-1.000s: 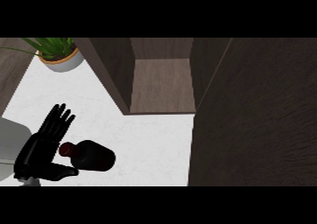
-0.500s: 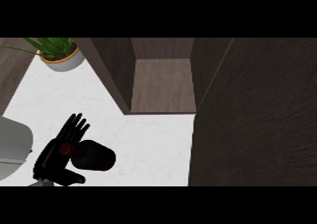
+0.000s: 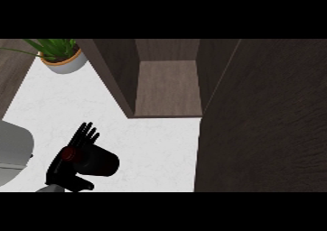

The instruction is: Pick up the wine, place it into the cabinet and close the cabinet

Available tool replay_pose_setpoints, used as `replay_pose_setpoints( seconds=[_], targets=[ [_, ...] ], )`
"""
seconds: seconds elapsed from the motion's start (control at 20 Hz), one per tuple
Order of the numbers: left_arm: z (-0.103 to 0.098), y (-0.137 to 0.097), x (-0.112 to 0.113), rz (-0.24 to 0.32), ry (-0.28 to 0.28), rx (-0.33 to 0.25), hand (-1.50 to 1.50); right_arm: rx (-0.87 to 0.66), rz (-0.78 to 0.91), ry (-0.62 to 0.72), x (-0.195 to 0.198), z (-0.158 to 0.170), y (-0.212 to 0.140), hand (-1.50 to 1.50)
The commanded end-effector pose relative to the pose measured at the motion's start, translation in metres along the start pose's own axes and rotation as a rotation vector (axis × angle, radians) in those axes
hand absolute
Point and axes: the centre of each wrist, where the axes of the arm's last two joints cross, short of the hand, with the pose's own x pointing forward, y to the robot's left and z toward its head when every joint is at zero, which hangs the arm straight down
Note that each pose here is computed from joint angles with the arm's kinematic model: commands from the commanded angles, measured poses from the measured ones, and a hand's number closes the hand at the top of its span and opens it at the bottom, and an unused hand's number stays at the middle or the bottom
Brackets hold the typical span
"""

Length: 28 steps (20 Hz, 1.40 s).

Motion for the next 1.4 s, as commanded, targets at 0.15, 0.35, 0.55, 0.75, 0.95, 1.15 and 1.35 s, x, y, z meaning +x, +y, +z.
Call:
replay_pose_setpoints(
  seconds=[0.15,0.35,0.55,0.75,0.95,1.15,1.35],
  targets=[
    [-0.002,0.006,-0.013,0.106,-0.028,-0.005,-1.5,0.007,-0.062,-0.079,0.018,0.01,0.009,-1.5],
    [-0.027,-0.015,-0.028,0.089,-0.061,0.006,-1.5,0.029,-0.054,-0.049,0.022,0.009,0.004,-1.5],
    [-0.021,-0.018,-0.039,0.163,-0.009,-0.073,1.5,0.027,-0.043,-0.056,0.029,0.011,0.003,-1.5],
    [-0.038,-0.015,-0.026,0.209,0.005,-0.147,1.5,0.046,-0.041,-0.043,0.034,0.016,0.01,-1.5],
    [-0.029,-0.028,-0.038,0.145,-0.029,-0.156,1.5,0.024,-0.043,-0.037,0.028,0.017,0.005,-1.5],
    [-0.04,-0.04,-0.031,-0.024,-0.174,-0.158,1.5,0.004,-0.038,-0.034,0.018,0.005,0.009,-1.5],
    [-0.039,-0.037,-0.02,-0.195,-0.243,-0.054,1.5,0.014,-0.039,-0.033,0.022,0.016,0.006,-1.5]
  ],
)
